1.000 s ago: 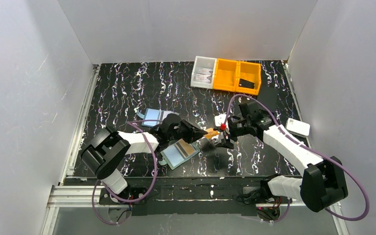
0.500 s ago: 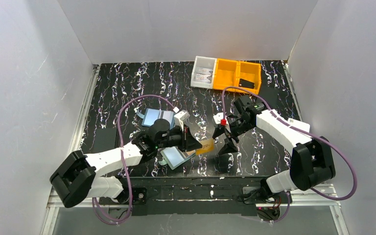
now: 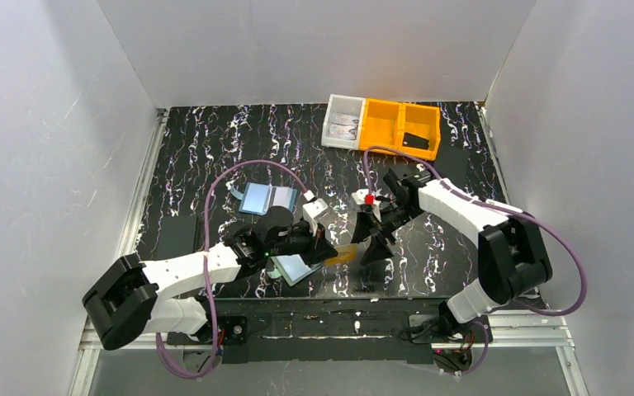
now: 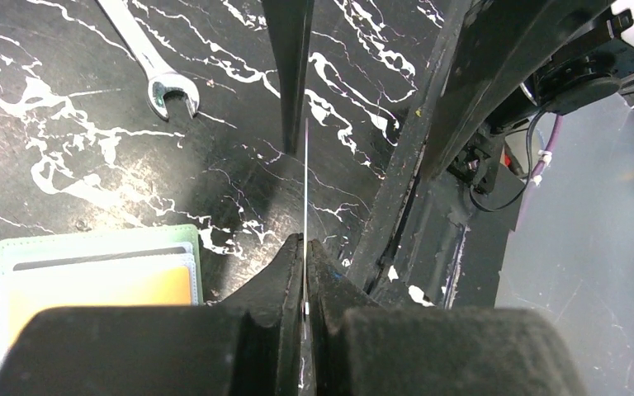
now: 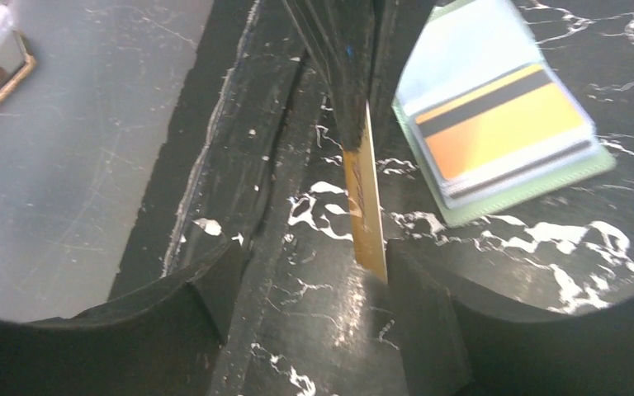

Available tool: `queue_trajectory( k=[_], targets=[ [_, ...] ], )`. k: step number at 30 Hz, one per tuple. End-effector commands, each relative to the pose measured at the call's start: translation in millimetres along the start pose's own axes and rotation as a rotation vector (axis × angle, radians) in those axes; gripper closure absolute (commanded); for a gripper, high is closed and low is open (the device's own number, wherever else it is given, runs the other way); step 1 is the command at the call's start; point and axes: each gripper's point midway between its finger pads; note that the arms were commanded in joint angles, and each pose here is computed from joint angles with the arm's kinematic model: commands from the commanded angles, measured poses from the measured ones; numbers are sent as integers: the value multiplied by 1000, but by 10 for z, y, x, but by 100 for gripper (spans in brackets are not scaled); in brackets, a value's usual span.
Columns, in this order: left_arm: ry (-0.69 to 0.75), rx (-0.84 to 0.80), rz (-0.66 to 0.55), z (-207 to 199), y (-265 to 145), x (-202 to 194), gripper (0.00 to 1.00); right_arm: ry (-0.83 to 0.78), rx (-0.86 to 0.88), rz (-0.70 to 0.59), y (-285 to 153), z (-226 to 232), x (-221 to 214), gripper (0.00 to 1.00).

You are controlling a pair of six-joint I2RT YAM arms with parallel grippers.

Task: Take the credit cards out of the card holder
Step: Place the credit card in the storage box.

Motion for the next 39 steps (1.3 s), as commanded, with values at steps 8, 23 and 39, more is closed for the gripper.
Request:
queue_trajectory(
  k=[8, 23, 39],
  targets=[
    [60, 6, -40, -56, 4, 173, 100, 83, 61, -13, 166, -41, 154, 95],
    [-68, 224, -383, 98, -1204, 840, 2, 45, -303, 204, -712, -721, -103, 99],
    [176, 512, -130, 536, -1641, 412, 2, -81, -742, 541, -2516, -2412, 79, 99]
  ],
)
Point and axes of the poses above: each gripper's point midway between its finger pads, its own y axis out along the fingers, its own z axis along the line the jaws close on, x = y × z, and after that the axes turned 15 degrees about -y, right-handed
